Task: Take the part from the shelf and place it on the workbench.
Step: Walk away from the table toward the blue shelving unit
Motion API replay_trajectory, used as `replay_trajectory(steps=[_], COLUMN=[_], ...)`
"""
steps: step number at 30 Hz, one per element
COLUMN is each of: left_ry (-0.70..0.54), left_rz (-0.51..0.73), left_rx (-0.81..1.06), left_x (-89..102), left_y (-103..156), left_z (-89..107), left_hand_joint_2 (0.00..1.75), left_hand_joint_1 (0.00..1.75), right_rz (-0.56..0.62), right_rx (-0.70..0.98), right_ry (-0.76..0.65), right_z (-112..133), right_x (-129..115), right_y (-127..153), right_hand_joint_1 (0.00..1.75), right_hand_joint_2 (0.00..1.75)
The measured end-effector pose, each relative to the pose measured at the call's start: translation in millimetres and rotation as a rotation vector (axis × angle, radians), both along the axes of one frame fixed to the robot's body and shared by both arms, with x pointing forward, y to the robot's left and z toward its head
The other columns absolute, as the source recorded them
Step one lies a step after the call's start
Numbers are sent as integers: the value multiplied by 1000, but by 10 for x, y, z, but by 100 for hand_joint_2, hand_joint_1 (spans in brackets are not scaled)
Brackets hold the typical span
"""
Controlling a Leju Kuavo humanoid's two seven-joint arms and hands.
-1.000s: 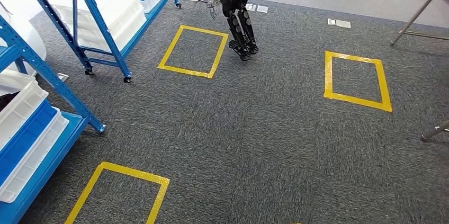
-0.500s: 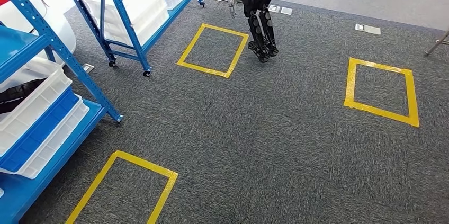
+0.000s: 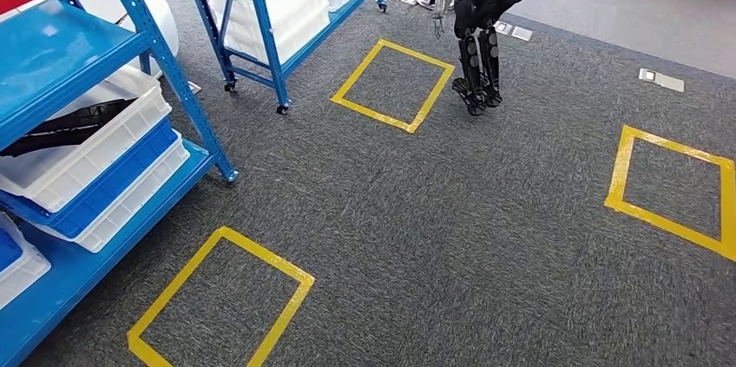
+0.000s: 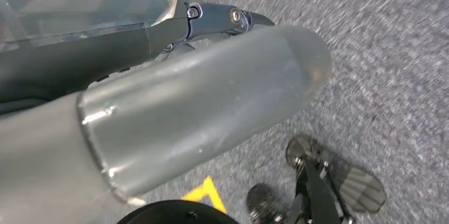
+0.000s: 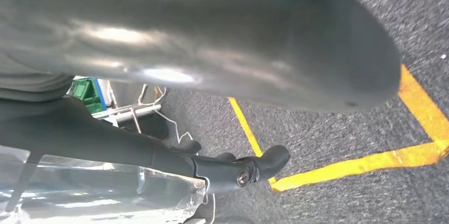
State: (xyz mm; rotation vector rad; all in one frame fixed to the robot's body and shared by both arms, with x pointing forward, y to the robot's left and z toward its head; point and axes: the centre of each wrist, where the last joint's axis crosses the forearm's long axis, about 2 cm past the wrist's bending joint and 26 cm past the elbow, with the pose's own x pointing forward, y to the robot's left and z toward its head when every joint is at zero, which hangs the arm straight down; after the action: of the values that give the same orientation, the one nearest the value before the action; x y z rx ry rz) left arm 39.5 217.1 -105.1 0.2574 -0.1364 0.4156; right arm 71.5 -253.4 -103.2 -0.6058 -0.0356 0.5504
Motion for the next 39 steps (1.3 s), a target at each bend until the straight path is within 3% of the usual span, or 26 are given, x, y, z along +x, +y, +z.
replay_trajectory(steps=[14, 39], left_ry=[-44, -33], left_rz=[-137, -129], left_rx=[-38, 10], left_x=[-10, -7], left_y=[178, 269], left_z=[-31, -37], left_hand_joint_2=[0, 0], left_hand_joint_1=[0, 0], right_rz=[-17, 22], right_rx=[-12, -12], right_ry=[-3, -27], right_z=[-4, 3], right_x=[-46, -13], right_y=[13, 30], right_hand_joint_1=[0, 0], right_hand_joint_2=[0, 0])
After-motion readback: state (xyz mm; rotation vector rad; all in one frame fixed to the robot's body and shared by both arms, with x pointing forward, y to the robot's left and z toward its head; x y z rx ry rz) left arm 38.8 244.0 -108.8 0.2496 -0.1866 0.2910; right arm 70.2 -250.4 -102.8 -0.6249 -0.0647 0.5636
